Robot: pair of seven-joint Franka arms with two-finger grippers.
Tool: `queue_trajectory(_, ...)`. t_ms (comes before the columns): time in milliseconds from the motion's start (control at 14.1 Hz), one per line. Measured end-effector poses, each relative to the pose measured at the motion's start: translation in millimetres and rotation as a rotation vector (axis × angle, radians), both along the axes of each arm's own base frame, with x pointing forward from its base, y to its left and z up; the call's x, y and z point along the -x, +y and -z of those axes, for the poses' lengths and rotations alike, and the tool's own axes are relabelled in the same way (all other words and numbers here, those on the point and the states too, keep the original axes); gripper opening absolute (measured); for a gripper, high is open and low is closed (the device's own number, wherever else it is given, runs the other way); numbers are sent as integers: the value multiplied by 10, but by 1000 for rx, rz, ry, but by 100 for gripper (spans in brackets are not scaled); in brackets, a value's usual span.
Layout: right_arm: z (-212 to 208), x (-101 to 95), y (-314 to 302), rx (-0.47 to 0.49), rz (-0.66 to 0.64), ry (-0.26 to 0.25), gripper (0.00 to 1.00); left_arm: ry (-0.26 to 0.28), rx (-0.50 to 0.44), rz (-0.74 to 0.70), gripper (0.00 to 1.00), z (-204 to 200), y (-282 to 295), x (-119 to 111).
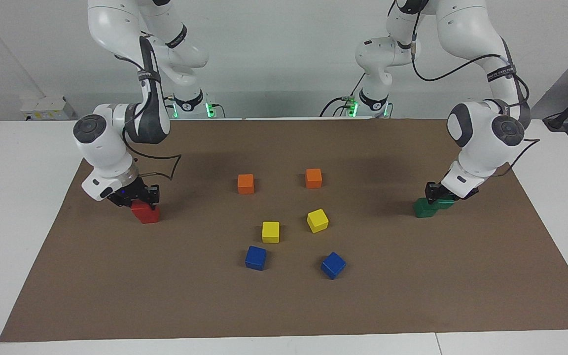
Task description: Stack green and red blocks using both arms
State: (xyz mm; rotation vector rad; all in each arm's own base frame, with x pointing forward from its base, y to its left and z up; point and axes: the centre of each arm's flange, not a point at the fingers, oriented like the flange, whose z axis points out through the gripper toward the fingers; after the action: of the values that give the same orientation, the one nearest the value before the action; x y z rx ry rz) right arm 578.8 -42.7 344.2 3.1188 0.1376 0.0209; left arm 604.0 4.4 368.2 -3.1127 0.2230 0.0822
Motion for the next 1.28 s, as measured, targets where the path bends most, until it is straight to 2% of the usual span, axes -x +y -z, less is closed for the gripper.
queue_trajectory(426, 0, 0, 0, 0, -1, 0, 55, -3, 59, -41, 55, 85, -29, 38)
queue_trajectory(995, 0, 0, 0, 0, -1, 0, 55, -2, 60, -112, 55, 92, 103, 50)
queue_trajectory(1066, 2, 1, 0, 0, -1, 0, 59, -2, 60, -121, 55, 91, 91, 50)
queue_trajectory(1279, 9, 6, 2, 0, -1, 2, 90, -2, 60, -128, 55, 90, 71, 50)
